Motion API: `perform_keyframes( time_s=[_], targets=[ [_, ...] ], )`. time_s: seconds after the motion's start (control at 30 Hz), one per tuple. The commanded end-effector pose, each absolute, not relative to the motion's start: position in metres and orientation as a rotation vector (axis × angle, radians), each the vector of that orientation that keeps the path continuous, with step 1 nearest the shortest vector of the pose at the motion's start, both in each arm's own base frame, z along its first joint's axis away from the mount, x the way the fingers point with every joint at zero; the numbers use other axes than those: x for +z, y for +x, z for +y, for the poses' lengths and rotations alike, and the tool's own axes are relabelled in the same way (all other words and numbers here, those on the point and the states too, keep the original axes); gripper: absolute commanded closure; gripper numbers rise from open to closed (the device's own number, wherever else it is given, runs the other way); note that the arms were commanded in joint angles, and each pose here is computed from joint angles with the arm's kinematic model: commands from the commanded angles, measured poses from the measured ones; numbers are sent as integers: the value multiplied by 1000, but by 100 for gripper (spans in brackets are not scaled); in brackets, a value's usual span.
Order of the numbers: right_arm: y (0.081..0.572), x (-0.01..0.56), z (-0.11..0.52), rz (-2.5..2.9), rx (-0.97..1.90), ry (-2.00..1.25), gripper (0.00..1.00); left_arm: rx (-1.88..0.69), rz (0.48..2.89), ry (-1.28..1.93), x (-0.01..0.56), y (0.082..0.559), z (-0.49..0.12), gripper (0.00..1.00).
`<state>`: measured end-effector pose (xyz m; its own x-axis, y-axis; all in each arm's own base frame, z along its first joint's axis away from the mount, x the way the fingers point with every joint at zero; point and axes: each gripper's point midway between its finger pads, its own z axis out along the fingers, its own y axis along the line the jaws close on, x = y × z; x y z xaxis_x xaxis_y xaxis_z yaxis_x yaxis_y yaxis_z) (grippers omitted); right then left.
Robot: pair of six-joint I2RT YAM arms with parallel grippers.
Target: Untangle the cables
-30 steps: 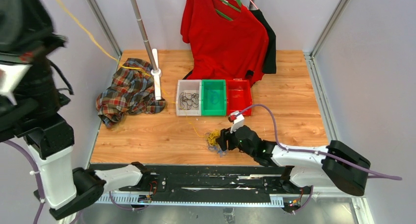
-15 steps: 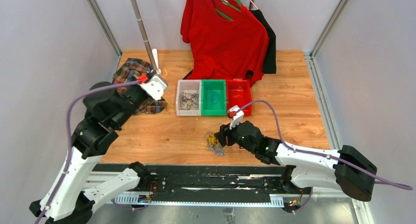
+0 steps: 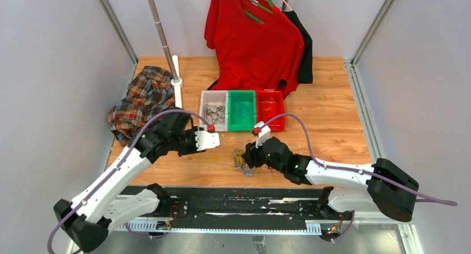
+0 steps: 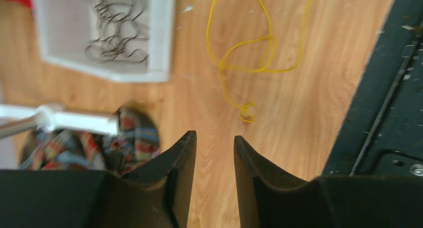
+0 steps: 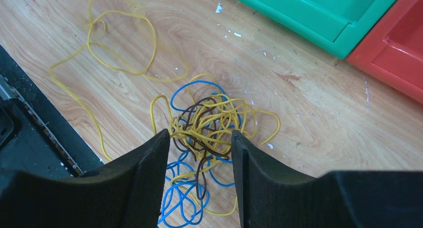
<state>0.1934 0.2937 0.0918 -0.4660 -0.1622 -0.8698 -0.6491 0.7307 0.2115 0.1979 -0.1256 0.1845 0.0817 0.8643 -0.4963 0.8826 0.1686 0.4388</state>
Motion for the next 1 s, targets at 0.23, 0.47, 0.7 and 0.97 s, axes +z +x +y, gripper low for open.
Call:
perform_keyframes(
  time_s=[0.23, 0.47, 0.7, 0.97],
  targets=[
    [194, 108, 300, 1984, 700, -562, 53, -618, 1807, 1849, 145, 144, -195, 27],
    [197, 114, 302, 1980, 702, -543, 54, -627, 1803, 1956, 128, 133, -224, 23],
    [198, 110, 294, 1987, 685, -502, 56, -544, 1882, 1943, 88, 129, -230, 18],
    [200, 113, 269, 1969, 617, -438, 58, -501, 1953, 1818, 66, 139, -239, 24]
  ],
)
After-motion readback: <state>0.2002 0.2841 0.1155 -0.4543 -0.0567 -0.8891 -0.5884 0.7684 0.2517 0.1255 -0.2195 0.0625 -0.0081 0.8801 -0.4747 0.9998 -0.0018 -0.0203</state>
